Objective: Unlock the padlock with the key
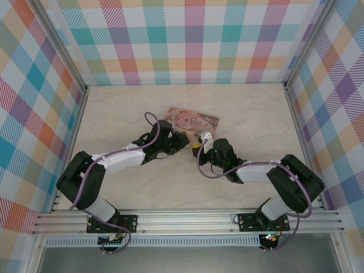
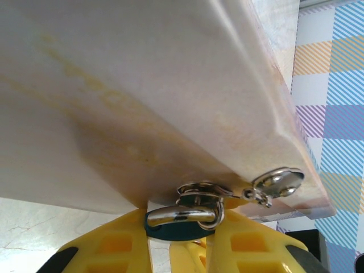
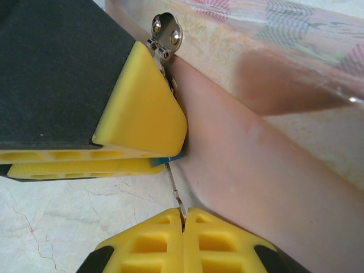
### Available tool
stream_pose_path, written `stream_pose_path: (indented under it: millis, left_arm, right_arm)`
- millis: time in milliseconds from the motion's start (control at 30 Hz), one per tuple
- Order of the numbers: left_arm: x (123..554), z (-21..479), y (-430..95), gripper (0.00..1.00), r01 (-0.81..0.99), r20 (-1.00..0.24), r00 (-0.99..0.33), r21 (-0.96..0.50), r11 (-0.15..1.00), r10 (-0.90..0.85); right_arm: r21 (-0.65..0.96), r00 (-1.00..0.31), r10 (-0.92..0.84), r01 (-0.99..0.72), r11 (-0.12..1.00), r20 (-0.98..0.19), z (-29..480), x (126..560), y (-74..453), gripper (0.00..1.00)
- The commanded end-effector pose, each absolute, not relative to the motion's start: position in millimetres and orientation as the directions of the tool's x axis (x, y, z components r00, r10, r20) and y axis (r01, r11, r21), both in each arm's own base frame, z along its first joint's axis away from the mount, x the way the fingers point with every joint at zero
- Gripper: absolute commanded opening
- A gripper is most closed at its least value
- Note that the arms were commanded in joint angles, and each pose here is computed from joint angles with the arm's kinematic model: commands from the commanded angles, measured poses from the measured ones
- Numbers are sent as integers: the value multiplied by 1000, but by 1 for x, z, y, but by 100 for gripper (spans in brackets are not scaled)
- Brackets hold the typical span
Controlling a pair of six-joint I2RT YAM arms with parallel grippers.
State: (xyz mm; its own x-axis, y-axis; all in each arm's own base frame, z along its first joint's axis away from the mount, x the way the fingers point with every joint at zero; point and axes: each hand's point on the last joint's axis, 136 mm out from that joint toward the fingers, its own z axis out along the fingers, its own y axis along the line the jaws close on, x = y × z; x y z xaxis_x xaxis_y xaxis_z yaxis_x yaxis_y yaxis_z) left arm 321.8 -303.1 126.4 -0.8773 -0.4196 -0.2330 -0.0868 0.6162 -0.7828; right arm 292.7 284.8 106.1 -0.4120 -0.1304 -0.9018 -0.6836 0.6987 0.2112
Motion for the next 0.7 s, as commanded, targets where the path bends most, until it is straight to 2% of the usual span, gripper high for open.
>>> stream_pose_path:
  millis: [0, 667]
  left_arm:
    - [319, 154, -315, 11, -35, -245, -876, -827, 560, -416]
    - [311, 159, -321, 11, -31, -210, -900, -842, 538, -382]
  right_arm:
    - [220, -373, -90, -708, 671, -923, 121, 291, 290, 2]
    - [216, -291, -16, -746, 630, -957, 152, 301, 300, 2]
